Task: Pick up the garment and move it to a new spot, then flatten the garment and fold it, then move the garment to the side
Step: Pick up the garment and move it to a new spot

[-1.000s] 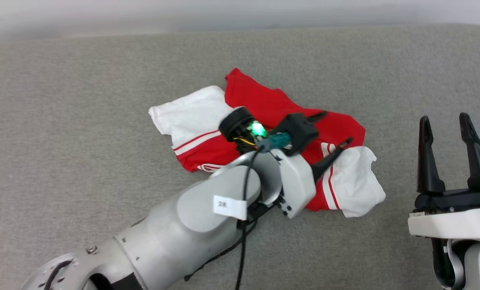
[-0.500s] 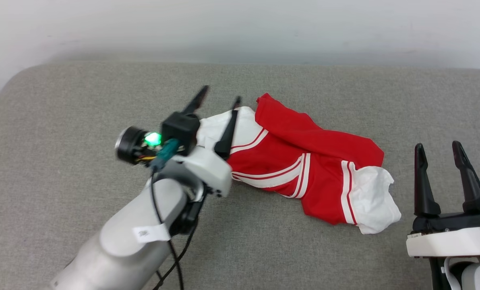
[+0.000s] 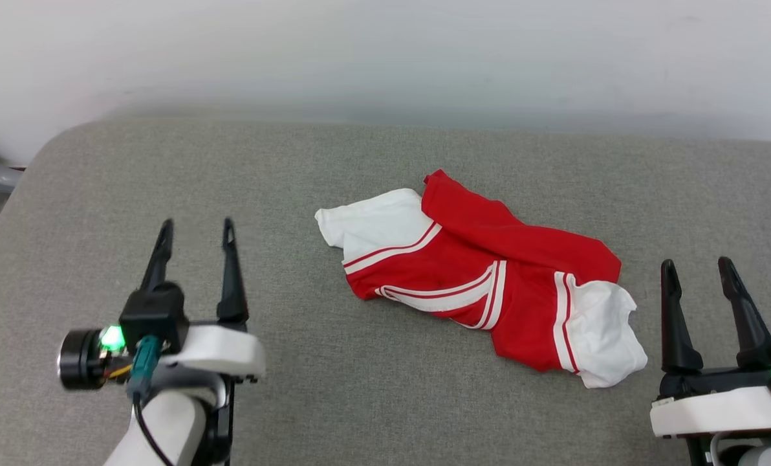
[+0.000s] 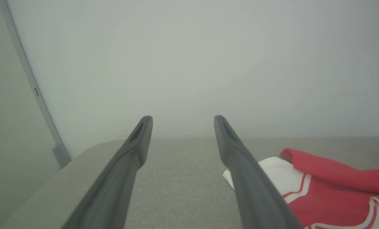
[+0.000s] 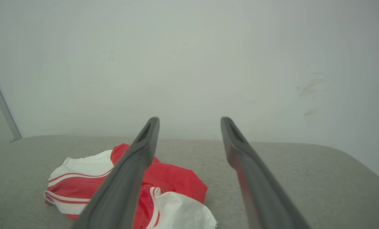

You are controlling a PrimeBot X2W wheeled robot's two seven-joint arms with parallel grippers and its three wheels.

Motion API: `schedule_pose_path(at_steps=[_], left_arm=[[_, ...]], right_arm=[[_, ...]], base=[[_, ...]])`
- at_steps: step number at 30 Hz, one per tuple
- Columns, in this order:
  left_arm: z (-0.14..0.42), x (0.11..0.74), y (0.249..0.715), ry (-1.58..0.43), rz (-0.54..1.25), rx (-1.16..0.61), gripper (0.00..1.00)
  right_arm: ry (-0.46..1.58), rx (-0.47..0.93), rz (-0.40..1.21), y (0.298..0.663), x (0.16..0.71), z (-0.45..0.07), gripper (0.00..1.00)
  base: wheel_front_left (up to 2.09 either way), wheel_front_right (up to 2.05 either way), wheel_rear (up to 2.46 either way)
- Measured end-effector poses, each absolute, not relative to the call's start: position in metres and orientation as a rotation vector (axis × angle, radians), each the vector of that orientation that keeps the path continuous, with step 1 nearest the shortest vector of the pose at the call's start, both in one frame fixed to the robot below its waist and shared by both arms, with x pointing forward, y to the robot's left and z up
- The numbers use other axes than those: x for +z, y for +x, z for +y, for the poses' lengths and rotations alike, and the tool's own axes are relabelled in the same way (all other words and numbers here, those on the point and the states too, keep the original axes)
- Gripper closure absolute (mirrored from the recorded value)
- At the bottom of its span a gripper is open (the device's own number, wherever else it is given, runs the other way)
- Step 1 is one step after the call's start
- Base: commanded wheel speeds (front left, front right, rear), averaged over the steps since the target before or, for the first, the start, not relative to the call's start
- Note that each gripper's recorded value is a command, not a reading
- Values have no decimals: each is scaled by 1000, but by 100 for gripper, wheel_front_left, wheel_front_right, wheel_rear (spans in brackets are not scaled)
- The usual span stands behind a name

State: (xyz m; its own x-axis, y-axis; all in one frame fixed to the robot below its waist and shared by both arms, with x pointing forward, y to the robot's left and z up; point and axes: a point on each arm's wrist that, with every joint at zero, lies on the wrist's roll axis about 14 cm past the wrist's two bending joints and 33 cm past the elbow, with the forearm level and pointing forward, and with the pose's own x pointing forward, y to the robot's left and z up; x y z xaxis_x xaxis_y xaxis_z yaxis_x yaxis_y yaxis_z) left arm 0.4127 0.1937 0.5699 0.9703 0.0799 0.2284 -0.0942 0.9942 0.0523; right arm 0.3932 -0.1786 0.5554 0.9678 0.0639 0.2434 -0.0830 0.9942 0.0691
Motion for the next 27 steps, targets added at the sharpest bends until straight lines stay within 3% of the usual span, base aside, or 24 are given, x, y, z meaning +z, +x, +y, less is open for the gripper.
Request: schedule_pose_path(at_steps=[9, 27], left_arm=[[206, 553, 373, 63, -210, 140, 0], [197, 529, 349, 105, -152, 81, 0]], right_arm=[[93, 68, -231, 382, 552, -181, 0], [108, 61, -193, 366, 540, -183, 0]], base=[[0, 0, 0], [0, 0, 0]])
